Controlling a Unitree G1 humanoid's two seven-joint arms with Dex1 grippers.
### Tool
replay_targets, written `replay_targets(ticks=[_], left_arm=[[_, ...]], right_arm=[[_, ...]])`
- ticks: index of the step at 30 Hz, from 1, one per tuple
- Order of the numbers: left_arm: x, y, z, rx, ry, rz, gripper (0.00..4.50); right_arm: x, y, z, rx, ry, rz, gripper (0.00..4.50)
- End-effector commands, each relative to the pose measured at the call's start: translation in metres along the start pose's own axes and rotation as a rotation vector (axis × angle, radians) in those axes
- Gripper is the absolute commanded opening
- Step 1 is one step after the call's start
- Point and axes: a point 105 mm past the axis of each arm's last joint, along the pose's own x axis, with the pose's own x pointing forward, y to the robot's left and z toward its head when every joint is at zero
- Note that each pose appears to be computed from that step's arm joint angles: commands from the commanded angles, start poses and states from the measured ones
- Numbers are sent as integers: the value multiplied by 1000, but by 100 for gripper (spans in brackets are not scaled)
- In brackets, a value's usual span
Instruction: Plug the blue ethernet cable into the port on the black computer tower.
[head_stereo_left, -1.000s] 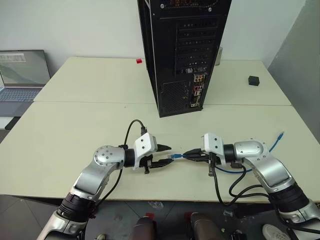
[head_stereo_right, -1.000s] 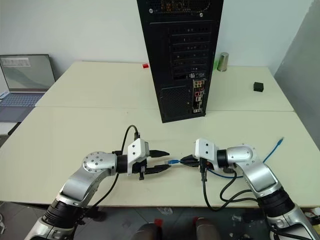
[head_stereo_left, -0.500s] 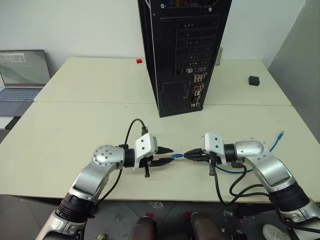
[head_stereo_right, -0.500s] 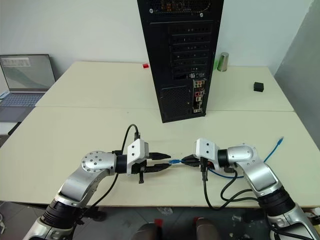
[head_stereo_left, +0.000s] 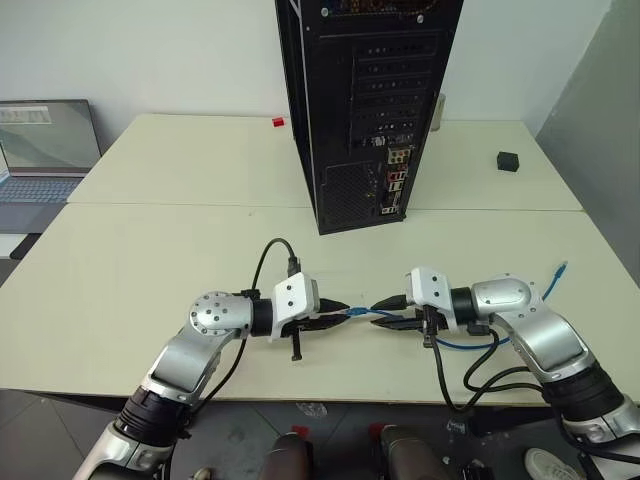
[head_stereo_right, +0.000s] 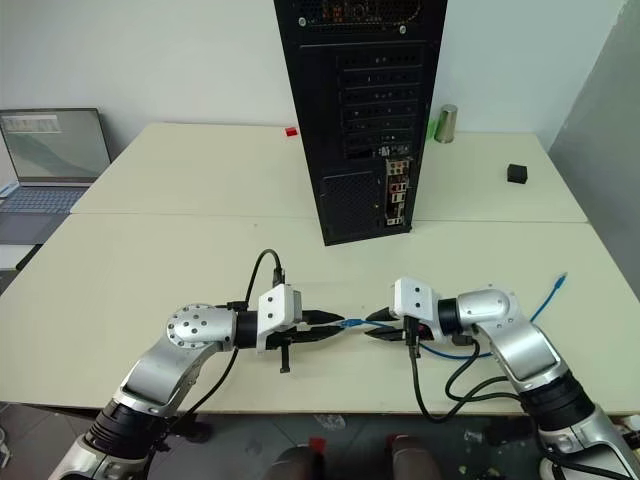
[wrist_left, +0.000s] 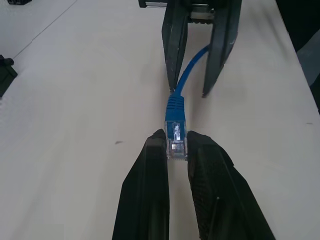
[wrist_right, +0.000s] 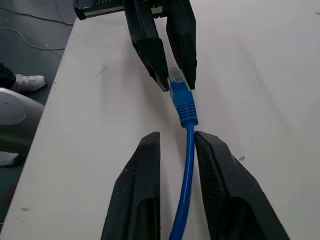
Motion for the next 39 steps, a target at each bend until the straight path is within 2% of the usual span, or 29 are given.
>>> replay_targets(ticks=[1,2,4,8,13,26,39], left_arm=[[0,0,14,235,-55,81,28],[0,0,15,279,-66,103,28],[-2,-2,15,386,-75,135,28],[-5,-8,14,742,-89,175,28],[-9,-3,18,942,-136,264,28],[-9,3,16,1028,-141,326,28],[-8,3,18,1047,-147,332,28]], right_arm=[[-22,-3,20,-4,-36,12,217],[-26,-5,23,31,-54,-1,239],[-34,-7,31,115,-116,-25,254],[-37,-6,42,285,-226,-50,254],[-24,-8,43,366,-267,-91,254],[1,-9,35,426,-283,-99,254],[9,-15,29,454,-282,-104,254]])
